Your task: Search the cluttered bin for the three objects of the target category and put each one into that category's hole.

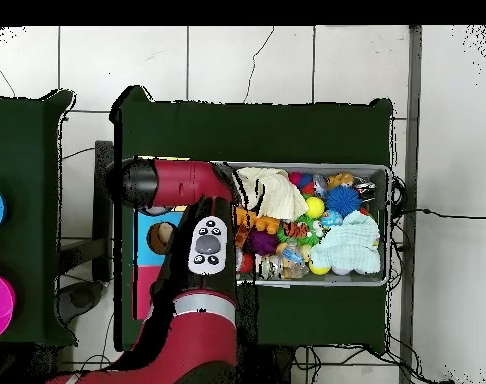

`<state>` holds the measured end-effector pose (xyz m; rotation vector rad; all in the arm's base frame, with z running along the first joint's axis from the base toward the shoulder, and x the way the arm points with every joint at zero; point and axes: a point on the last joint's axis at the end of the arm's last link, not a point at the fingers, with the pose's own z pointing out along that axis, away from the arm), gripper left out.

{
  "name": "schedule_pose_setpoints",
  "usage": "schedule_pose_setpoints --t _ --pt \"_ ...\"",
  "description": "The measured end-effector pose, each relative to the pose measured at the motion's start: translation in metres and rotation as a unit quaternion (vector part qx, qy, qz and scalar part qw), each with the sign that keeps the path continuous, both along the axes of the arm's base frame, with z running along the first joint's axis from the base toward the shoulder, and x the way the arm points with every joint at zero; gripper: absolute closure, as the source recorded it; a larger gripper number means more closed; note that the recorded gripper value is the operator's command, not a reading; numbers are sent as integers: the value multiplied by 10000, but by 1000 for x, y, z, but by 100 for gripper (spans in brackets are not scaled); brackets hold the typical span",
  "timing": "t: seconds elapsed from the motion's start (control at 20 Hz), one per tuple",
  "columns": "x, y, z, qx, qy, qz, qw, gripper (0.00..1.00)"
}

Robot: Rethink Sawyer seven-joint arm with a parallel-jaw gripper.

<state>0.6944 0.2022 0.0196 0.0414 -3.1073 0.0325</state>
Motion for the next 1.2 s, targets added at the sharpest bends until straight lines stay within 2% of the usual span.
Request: schedule_pose_setpoints --t 0.55,1.2 --pt "1 7 -2 -288 -106 183 9994 100" --pt "2 8 -2 -333 -119 204 9992 100"
